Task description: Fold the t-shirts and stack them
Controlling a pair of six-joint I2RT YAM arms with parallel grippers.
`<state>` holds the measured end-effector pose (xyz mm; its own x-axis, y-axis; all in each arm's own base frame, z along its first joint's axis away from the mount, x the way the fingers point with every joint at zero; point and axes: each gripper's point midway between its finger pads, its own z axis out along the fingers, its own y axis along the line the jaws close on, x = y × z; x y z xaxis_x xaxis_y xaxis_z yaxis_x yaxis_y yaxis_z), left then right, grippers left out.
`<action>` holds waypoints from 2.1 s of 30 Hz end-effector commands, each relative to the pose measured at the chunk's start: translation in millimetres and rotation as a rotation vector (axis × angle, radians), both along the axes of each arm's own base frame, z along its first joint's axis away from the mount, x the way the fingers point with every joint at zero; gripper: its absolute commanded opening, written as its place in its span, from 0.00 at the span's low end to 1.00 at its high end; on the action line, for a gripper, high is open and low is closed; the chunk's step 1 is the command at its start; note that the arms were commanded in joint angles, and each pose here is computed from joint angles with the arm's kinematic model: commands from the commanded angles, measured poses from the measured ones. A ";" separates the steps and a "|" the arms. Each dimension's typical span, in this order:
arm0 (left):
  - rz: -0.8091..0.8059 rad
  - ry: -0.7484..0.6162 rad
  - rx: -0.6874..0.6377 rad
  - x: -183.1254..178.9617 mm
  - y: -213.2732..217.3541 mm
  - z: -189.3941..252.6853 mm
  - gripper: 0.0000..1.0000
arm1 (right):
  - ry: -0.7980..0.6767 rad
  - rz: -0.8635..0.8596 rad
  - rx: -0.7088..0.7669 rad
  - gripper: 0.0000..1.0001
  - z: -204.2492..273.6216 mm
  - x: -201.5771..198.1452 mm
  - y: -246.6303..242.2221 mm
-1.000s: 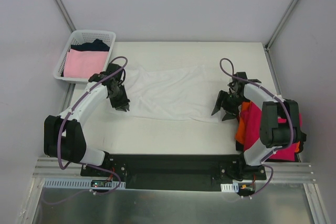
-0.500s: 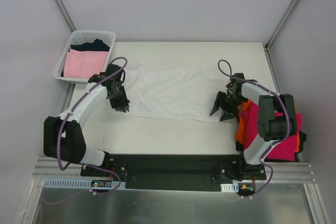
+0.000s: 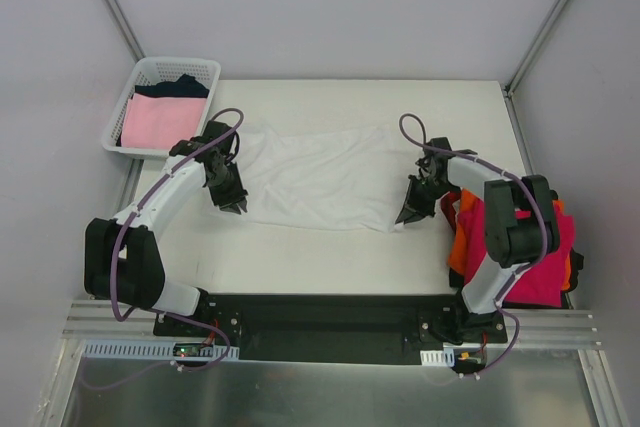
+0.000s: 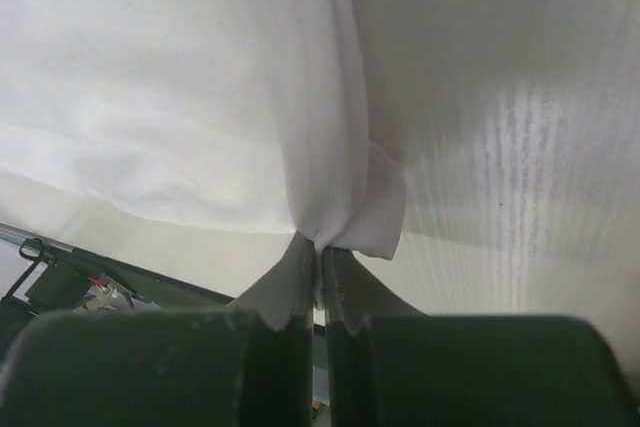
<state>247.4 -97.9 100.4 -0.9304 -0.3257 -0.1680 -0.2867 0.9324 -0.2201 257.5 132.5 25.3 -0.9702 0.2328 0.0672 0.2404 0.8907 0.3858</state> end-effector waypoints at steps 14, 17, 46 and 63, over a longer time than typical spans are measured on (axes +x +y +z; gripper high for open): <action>0.001 0.010 -0.017 11.1 -6.0 6.1 0.19 | -0.058 0.017 0.186 0.01 86.1 70.2 61.3; -0.008 0.005 -0.023 14.0 -9.6 8.3 0.19 | -0.068 -0.003 0.163 0.01 75.7 98.3 56.8; -0.102 0.054 -0.055 1.1 -30.9 -2.4 0.21 | -0.203 -0.242 0.233 0.61 97.9 192.5 5.2; -0.131 0.041 -0.032 -1.7 -30.9 -3.7 0.22 | -0.138 -0.214 0.216 0.45 86.2 179.7 5.2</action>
<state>248.3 -128.6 85.3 -0.9691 -0.2319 -0.0844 -0.2073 0.9506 -0.2309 463.7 139.8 126.3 -0.8857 0.4622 -0.0440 0.3292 0.6920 0.6424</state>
